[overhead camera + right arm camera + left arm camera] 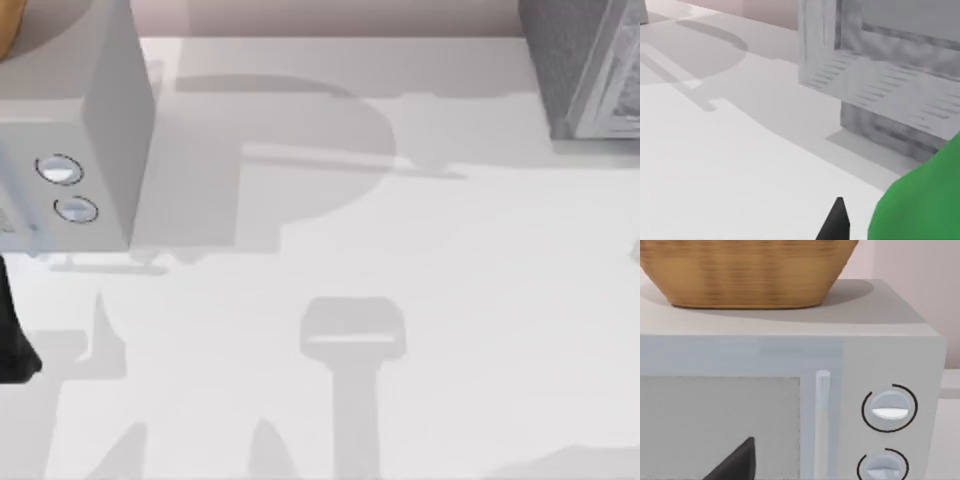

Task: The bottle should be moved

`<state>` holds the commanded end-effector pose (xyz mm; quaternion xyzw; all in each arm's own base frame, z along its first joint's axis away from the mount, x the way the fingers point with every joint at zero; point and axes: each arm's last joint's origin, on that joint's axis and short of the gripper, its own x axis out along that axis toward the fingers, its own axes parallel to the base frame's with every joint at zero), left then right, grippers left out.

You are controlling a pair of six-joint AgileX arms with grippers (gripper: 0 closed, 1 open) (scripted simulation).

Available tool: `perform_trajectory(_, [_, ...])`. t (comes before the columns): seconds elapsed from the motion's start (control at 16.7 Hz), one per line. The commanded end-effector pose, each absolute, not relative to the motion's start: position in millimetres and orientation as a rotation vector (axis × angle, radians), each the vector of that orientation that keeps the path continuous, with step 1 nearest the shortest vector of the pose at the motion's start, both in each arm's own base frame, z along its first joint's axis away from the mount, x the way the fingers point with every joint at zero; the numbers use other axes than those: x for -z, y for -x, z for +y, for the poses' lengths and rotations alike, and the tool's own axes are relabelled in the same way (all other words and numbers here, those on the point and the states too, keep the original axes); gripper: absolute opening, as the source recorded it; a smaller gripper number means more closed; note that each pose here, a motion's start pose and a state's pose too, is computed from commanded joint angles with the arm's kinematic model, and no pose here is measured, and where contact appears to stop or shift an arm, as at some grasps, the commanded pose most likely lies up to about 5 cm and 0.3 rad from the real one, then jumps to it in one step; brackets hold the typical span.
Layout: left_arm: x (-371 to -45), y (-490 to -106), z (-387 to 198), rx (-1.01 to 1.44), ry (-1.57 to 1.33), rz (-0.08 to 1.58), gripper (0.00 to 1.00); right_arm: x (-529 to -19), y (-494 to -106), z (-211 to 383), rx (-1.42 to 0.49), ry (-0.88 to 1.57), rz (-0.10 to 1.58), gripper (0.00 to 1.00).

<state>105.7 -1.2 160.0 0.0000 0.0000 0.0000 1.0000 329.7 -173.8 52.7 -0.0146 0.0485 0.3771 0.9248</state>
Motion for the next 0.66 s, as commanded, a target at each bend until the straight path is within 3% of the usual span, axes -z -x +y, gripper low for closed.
perform_trajectory(0.3, [-160.0,-105.7,-1.2,0.000,0.000,0.000,1.00,-52.7,-329.7,-173.8,-0.774,0.030,0.100,0.98])
perform_trajectory(0.66, [-160.0,-105.7,-1.2,0.000,0.000,0.000,1.00,-52.7,-329.7,-173.8,-0.774,0.030,0.100,1.00])
